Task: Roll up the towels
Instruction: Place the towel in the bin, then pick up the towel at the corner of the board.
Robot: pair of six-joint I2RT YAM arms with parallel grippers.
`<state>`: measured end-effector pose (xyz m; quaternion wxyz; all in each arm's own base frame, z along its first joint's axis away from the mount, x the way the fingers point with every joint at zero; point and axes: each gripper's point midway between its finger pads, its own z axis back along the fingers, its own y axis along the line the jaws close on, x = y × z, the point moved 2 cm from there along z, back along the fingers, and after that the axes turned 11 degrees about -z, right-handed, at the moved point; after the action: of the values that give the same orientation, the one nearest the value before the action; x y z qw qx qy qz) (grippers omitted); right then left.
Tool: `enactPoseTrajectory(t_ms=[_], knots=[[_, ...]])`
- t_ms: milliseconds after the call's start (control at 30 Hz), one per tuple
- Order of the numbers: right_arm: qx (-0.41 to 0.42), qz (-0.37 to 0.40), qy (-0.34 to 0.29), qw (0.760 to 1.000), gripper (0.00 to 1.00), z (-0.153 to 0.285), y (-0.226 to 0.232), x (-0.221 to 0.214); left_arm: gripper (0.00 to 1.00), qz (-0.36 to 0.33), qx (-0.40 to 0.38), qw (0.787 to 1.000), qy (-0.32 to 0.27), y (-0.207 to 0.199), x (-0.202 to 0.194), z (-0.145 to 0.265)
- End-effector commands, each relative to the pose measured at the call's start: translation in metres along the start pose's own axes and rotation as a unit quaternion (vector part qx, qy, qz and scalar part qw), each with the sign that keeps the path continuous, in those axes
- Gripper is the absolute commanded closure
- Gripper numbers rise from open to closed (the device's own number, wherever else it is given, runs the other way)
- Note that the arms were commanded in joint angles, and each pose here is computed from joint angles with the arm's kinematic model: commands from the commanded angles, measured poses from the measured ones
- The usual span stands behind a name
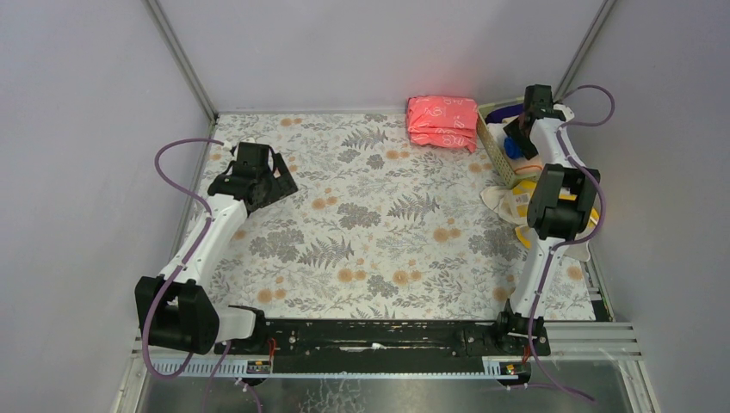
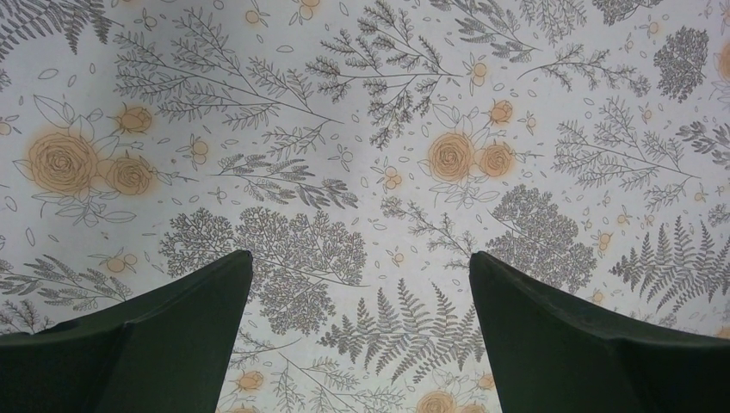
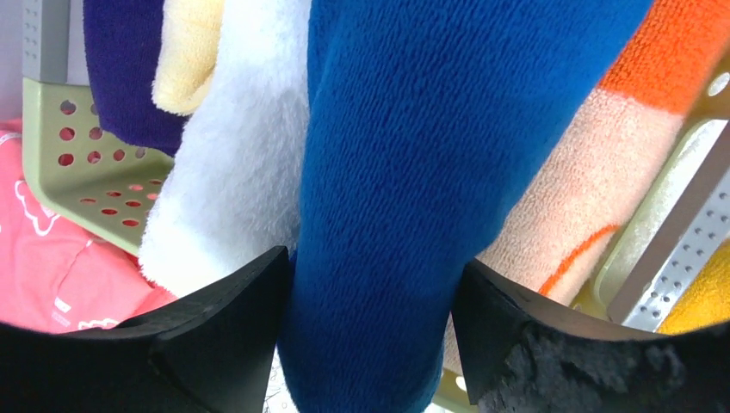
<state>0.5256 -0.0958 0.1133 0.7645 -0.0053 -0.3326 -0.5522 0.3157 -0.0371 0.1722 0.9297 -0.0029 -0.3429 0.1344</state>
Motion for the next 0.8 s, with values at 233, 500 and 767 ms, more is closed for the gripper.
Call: enactPoseTrajectory(t_ms=[233,500,767], knots=[[0.032,-0.004,-0.043,0.999,0.2,0.051,0.009,0.024,0.03,0.005,-0.02,1.0,-0.007,-0.004,0.001,-0.001],[0.046,0.014,-0.072,0.996,0.08,0.089,0.002,0.045,0.03,0.003,-0.03,0.999,-0.012,-0.006,0.001,0.002],[0.052,0.046,-0.075,0.995,0.03,0.136,-0.054,0.043,0.02,-0.009,-0.047,0.998,-0.029,-0.008,0.008,0.014]])
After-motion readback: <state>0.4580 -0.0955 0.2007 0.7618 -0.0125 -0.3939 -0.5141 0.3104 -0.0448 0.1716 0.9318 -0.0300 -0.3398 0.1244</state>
